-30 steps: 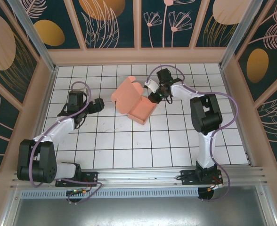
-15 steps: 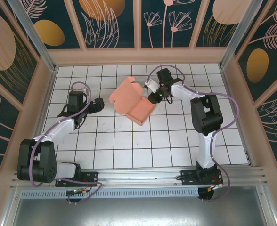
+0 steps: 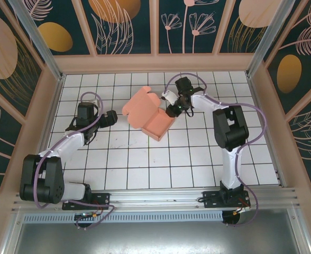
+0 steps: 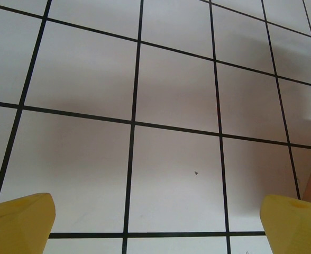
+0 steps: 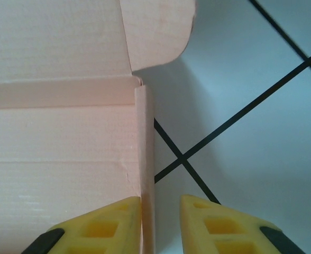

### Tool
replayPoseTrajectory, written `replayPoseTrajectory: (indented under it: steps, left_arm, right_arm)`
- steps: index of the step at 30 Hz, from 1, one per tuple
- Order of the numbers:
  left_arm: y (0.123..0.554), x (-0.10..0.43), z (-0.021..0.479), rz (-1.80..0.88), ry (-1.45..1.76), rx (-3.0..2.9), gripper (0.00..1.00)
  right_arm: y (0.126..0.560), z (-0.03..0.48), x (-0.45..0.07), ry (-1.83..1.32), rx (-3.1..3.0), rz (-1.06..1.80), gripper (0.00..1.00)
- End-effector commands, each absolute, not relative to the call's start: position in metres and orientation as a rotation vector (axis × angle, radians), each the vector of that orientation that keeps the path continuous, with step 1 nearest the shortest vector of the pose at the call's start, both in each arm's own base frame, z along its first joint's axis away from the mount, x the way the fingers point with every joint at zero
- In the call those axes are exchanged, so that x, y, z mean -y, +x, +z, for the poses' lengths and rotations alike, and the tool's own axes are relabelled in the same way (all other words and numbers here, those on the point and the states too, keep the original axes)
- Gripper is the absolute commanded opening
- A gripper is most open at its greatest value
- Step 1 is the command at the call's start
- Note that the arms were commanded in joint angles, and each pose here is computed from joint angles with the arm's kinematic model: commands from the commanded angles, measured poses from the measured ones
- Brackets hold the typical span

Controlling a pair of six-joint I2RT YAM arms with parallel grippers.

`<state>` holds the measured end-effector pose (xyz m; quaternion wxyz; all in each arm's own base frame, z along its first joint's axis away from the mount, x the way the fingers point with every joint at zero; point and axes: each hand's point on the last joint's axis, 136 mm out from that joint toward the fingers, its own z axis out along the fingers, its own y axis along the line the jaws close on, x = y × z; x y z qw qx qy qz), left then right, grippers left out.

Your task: Fold the paper box

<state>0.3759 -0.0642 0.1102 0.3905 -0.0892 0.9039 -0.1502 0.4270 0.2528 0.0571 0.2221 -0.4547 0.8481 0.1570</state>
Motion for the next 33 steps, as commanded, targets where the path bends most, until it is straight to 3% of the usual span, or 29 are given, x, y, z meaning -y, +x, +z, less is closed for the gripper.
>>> replayPoseTrajectory:
  steps: [1,7,10,33]
  left_arm:
    - [0.378,0.065,0.108,-0.382,-0.198,-2.292,0.99]
    - [0.377,0.065,0.104,-0.381,-0.2,-2.302,0.98]
    - [0.377,0.064,0.104,-0.379,-0.201,-2.303,0.99]
    - [0.376,0.066,0.1,-0.39,-0.204,-2.308,0.98]
  right_arm:
    - [0.416,0.043,-0.254,-1.318,-2.394,0.43,0.23]
    - [0.411,0.038,-0.253,-1.345,-2.408,0.376,0.11]
    - [0.411,0.033,-0.249,-1.352,-2.418,0.312,0.0]
    - [0.376,-0.029,-0.224,-1.452,-2.482,-0.142,0.0]
